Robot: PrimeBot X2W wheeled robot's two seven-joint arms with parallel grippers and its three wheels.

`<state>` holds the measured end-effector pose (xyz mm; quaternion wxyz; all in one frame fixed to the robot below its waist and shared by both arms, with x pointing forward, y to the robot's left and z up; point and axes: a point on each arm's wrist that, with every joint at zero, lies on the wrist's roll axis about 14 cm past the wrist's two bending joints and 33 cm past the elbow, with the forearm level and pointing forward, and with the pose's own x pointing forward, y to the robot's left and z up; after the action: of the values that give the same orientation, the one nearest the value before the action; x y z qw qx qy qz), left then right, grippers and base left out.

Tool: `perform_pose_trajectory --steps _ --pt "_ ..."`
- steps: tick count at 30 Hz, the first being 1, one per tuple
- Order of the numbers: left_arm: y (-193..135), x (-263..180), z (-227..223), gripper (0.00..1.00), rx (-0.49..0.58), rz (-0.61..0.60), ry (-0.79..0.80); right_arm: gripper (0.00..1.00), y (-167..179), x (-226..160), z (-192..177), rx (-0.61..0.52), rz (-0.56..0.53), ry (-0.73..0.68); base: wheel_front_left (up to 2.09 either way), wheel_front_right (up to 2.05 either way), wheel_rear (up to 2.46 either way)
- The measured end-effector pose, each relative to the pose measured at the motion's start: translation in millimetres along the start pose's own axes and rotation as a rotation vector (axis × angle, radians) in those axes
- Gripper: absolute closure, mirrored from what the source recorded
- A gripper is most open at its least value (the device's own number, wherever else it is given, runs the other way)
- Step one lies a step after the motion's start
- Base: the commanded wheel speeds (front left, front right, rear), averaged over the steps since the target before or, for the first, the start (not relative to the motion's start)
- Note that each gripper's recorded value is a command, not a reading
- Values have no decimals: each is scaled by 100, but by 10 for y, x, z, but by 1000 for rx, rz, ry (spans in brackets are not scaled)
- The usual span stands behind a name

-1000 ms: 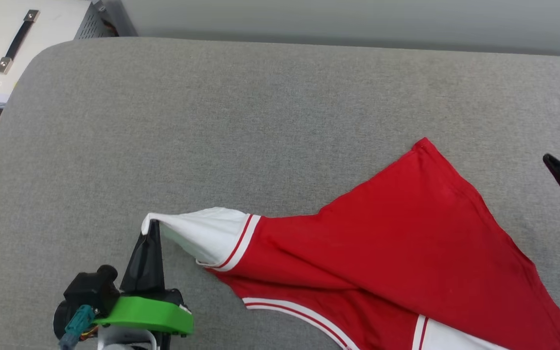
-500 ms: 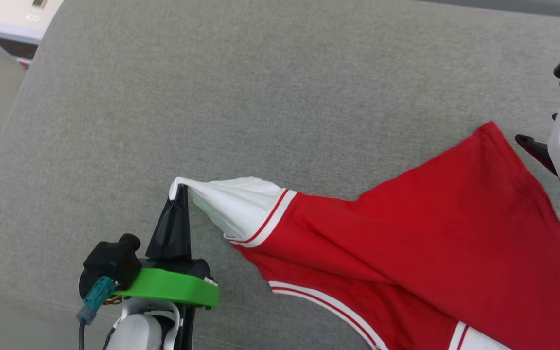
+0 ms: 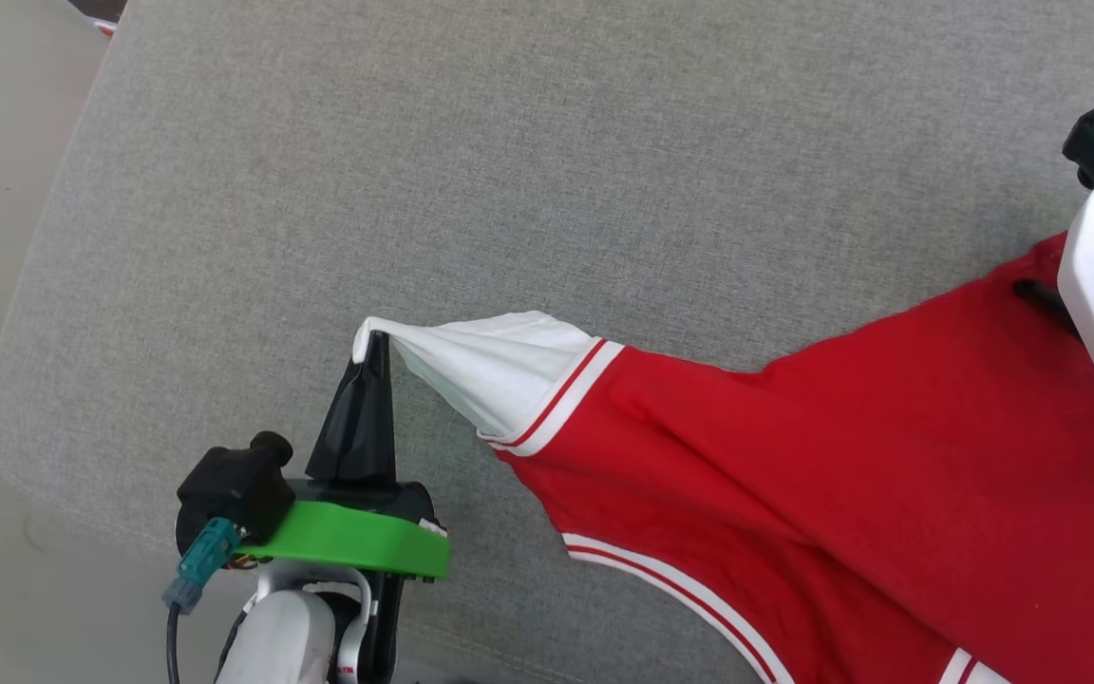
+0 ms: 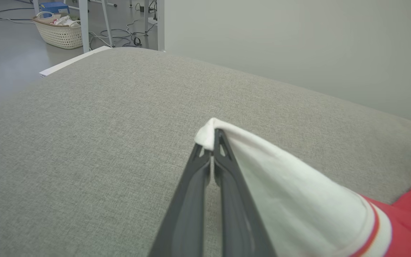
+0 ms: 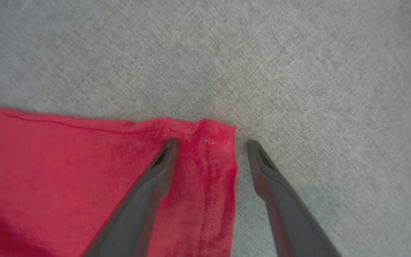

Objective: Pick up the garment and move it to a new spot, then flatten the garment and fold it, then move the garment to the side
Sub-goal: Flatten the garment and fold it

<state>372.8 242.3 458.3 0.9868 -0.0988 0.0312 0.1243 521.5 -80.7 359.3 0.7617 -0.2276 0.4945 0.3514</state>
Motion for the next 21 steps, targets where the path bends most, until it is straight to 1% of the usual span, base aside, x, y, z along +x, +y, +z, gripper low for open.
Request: perform_pose_trajectory --steps 2,3,4,5,10,14,18,21 --pt "18 0 -11 100 1 7 4 0 -10 21 -14 -2 7 6 0 0 0" --pt "21 2 -13 100 1 8 4 51 -12 22 -17 0 9 3 0 0 0" --pt "25 5 -12 100 2 9 4 79 -15 19 -13 3 11 -7 0 0 0" --pt "22 9 -12 100 1 9 3 100 -17 13 -9 8 12 -18 0 0 0" --pt "-20 19 8 100 -6 -6 -5 100 0 -63 82 25 10 -97 0 0 0" --pt "-58 12 54 100 -4 -24 -20 100 12 -208 237 47 1 -213 0 0 0" --pt "-90 -11 163 100 15 -49 -54 100 -60 -515 483 67 -40 -383 0 0 0" --pt "-109 -34 279 100 34 -69 -90 100 -101 -756 554 82 -73 -482 0 0 0"
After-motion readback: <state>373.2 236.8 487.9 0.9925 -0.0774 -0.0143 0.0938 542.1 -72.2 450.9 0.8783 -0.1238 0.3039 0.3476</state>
